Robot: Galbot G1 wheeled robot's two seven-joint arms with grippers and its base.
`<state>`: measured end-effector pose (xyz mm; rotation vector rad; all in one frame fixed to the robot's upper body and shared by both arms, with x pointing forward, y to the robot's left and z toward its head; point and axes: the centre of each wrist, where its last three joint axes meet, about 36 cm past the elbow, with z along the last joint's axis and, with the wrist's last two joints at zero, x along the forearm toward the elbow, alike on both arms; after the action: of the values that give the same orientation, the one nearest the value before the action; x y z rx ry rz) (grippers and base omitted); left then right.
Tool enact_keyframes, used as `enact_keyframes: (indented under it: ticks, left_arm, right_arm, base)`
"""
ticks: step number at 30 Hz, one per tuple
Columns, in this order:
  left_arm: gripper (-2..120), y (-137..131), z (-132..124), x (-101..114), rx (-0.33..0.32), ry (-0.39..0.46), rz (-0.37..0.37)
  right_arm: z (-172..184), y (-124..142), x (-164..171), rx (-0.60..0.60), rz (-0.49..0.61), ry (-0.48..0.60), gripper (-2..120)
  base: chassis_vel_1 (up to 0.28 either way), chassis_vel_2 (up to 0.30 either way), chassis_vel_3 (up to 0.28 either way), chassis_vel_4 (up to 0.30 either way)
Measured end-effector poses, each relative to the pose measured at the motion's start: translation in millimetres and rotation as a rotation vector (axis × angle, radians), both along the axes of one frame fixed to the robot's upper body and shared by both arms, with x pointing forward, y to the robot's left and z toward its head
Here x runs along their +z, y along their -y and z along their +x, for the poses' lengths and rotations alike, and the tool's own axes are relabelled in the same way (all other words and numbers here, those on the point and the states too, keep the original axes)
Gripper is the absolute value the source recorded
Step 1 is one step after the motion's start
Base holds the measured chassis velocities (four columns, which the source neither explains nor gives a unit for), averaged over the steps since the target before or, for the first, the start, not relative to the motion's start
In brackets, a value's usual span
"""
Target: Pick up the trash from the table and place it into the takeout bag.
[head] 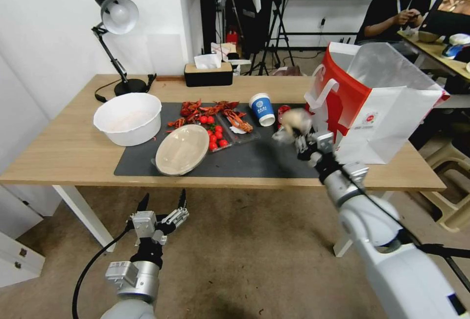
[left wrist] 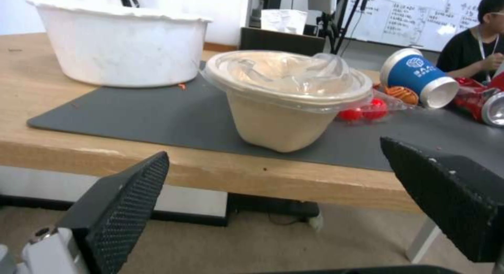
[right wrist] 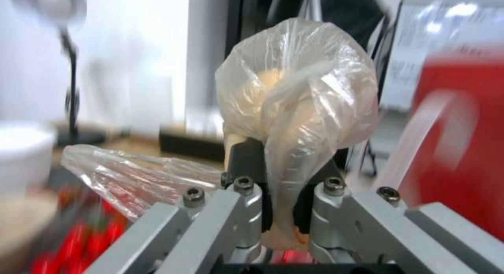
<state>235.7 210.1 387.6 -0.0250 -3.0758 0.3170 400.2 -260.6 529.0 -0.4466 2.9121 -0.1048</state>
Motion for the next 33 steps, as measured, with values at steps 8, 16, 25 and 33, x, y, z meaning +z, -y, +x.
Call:
enact_keyframes:
  ticks: [8,16,25,33]
  left_arm:
    - [100,2.2,-2.2,-0.9,-0.004,0.02,-0.015]
    - [100,3.7,-3.3,-1.1,-0.022,0.041,-0.018]
    - [100,3.9,-4.7,-0.7,-0.027,0.055,-0.026]
    - [100,4.9,-5.8,1.5,-0.02,0.058,-0.029]
  right_arm:
    - [20.8,42.9,82.9,-0.077,0.04,0.141,4]
    - [49.8,79.8,127.4,-0.283,0.048,0.154,4]
    - [54.2,83.8,144.9,-0.503,0.067,-0.089,4]
    - [57.6,90.2,150.9,-0.524,0.064,-0.222,33]
  base:
    - [0.0,0.0,0.0,0.0]
    - [0.0,0.0,0.0,0.0]
    - [0.0,0.0,0.0,0.0]
    - [0.0,0.0,0.0,0.0]
